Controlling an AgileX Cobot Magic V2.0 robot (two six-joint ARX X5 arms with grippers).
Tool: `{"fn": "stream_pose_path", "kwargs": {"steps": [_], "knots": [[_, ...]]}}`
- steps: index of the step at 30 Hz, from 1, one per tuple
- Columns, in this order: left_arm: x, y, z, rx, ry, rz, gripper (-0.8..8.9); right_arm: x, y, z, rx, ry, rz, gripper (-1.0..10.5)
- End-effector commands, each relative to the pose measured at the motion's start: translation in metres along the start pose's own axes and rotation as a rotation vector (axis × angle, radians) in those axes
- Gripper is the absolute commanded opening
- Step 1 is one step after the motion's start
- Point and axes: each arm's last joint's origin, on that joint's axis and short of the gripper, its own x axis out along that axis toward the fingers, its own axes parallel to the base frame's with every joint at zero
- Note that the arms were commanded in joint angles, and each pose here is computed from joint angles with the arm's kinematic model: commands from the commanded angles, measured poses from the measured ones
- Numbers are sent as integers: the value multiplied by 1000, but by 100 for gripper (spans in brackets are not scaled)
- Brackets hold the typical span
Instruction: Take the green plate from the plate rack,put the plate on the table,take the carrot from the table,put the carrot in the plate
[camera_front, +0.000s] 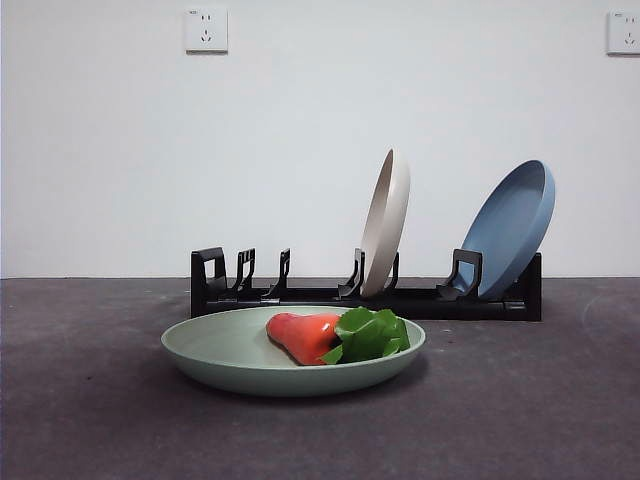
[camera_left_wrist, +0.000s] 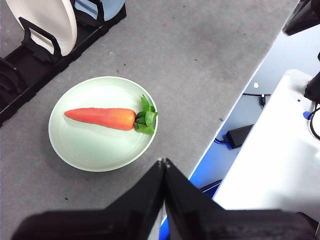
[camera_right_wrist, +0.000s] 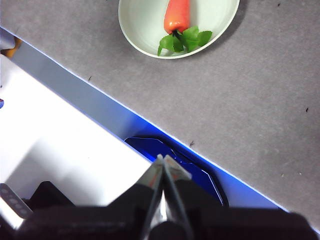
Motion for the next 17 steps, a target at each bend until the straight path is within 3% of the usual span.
{"fn": "stream_pose_path", "kwargs": {"steps": [1,4,8,12,17], "knots": [[0,0,-1,-6,-4,3,-2,0,0,0,-7,-5,-1,1],[-9,8,1,48,-75,118,-1,0,0,0,-7,-5,-1,1],[-29,26,10,76,-331,252,-1,0,0,0,-6,-5,-1,1],[-49,46,4,30,-584,408,-1,0,0,0,-7,-7,0,1],[-56,59,-26,-18,-732,650,-1,0,0,0,-7,-7,0,1]]}}
